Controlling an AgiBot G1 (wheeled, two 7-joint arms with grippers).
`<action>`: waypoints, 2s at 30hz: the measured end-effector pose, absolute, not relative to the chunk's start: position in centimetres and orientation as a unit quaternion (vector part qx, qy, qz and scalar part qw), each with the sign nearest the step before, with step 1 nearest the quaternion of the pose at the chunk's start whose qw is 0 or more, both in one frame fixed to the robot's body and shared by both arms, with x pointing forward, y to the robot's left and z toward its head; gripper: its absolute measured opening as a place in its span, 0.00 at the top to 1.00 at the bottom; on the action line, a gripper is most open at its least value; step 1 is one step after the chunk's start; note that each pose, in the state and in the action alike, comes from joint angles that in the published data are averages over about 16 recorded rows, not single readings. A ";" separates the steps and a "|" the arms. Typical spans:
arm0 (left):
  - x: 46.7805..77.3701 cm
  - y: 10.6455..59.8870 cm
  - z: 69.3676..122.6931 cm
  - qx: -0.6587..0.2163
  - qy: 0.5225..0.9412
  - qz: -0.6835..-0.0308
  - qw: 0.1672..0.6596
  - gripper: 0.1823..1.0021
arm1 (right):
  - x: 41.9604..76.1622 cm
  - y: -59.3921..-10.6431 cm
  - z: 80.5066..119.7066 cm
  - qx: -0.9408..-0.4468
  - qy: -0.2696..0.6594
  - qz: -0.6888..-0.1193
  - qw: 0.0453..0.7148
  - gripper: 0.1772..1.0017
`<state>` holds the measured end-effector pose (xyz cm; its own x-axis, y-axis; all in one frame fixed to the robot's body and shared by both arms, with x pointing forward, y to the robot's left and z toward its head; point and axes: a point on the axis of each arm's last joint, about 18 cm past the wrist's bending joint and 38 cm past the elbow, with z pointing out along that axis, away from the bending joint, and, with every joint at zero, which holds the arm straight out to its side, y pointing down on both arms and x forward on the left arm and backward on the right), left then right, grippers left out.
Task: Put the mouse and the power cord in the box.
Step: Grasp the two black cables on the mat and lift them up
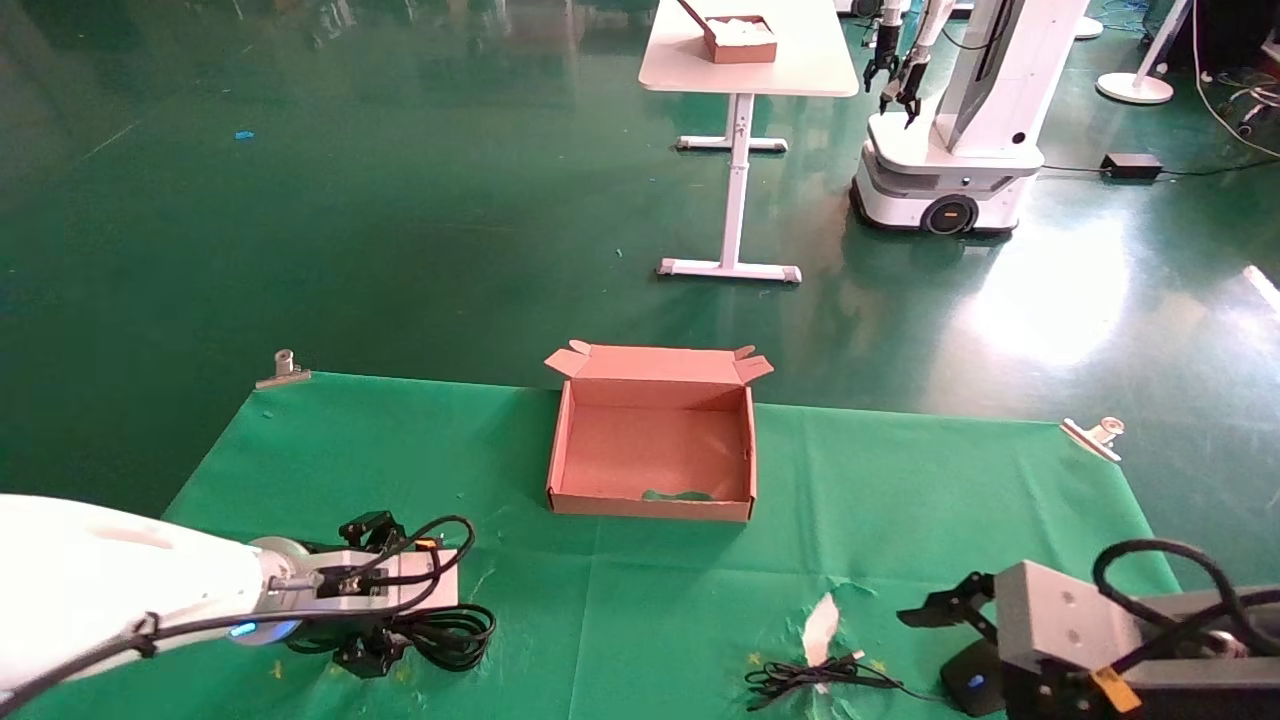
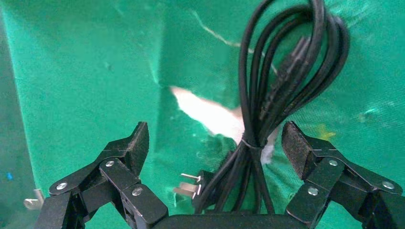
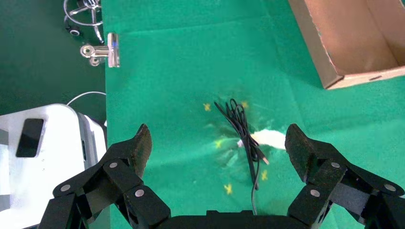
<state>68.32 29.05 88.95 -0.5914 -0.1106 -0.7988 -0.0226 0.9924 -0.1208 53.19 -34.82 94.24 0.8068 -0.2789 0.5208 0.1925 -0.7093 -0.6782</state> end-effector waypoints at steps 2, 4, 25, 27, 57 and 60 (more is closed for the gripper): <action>68.6 29.0 88.8 -0.039 0.889 -0.042 0.454 0.00 | 53.2 -34.9 94.2 -0.871 0.027 -0.310 0.380 0.00; 68.9 28.9 88.6 -0.041 0.888 -0.036 0.456 0.00 | 53.2 -35.0 94.2 -0.871 0.028 -0.311 0.378 0.00; 69.3 28.9 88.4 -0.048 0.884 -0.025 0.464 0.00 | 60.6 -31.1 90.1 -0.917 0.016 -0.329 0.225 0.00; 69.3 28.8 88.4 -0.048 0.884 -0.025 0.464 0.00 | 61.8 -30.2 89.7 -0.919 0.017 -0.332 0.213 0.00; 69.3 28.9 88.4 -0.048 0.884 -0.025 0.464 0.09 | 67.8 -27.2 87.4 -0.920 0.061 -0.342 0.181 0.09; 69.3 28.9 88.4 -0.048 0.884 -0.025 0.464 0.14 | 67.7 -27.2 87.4 -0.920 0.060 -0.341 0.181 0.13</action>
<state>69.34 28.85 88.44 -0.5643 -0.1084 -0.8185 -0.0615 0.9941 -0.0893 67.71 -27.17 87.42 0.7596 -0.2339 0.6068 0.0128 -0.9275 -0.3735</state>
